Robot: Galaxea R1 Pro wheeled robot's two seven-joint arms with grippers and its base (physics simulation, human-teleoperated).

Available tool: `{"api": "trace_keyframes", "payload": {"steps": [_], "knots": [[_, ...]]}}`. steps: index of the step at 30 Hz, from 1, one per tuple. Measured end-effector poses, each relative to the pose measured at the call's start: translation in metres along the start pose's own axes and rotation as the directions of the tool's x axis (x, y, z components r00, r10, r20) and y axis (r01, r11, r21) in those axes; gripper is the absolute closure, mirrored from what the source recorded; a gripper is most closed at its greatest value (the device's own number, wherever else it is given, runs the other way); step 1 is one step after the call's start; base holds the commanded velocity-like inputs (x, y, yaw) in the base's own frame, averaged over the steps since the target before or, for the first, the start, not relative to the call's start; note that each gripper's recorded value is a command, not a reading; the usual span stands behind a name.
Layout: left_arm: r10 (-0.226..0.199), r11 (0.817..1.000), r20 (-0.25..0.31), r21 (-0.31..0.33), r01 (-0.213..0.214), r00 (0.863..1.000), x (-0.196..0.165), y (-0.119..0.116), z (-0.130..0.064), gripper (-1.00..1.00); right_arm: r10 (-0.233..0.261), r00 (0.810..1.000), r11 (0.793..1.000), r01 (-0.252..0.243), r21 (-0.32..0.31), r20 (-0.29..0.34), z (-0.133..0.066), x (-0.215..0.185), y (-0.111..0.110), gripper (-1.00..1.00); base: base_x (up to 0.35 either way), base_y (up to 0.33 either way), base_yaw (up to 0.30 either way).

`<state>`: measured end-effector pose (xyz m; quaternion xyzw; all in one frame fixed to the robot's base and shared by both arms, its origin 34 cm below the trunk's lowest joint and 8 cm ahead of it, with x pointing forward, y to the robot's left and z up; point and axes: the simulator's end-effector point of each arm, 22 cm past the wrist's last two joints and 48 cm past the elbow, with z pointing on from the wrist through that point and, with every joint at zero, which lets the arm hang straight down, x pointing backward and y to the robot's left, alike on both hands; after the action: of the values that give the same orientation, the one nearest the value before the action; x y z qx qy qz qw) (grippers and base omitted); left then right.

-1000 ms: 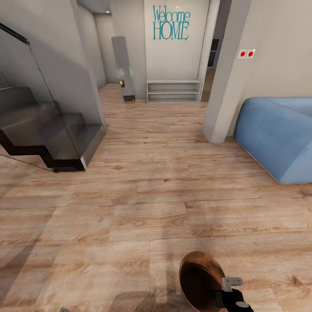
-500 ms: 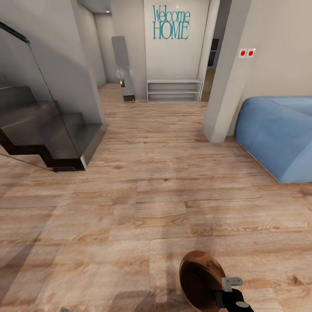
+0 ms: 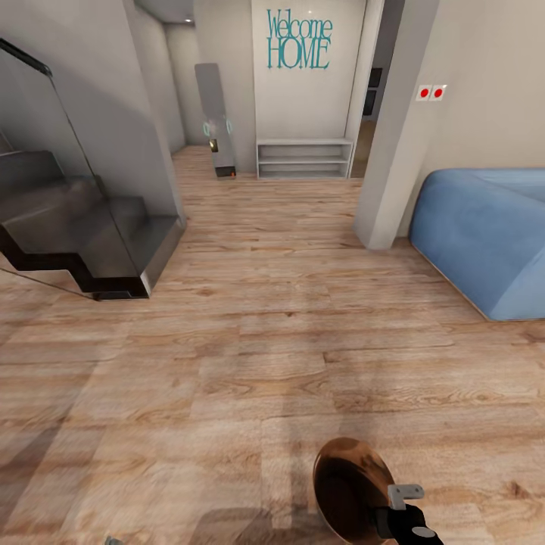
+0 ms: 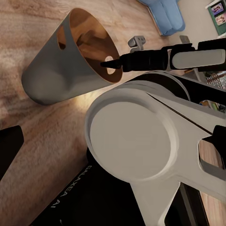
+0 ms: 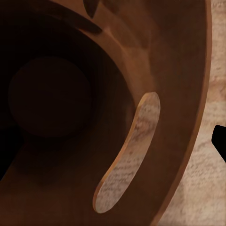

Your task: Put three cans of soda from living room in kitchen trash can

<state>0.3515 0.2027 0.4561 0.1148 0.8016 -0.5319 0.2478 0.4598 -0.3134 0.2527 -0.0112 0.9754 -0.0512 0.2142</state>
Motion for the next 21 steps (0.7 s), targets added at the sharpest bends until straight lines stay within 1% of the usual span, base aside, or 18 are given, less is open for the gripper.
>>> {"api": "trace_keyframes", "payload": {"steps": [21], "knots": [[0.0, 1.0, 0.0, 0.0, 0.0, 1.0, 0.0001, 0.0, 0.0, -1.0, 0.0, 1.0, 1.0, 0.0, 0.0, 0.0, 0.0, -0.0003, 0.0001, -1.0, 0.0, 0.0, 0.0]]}}
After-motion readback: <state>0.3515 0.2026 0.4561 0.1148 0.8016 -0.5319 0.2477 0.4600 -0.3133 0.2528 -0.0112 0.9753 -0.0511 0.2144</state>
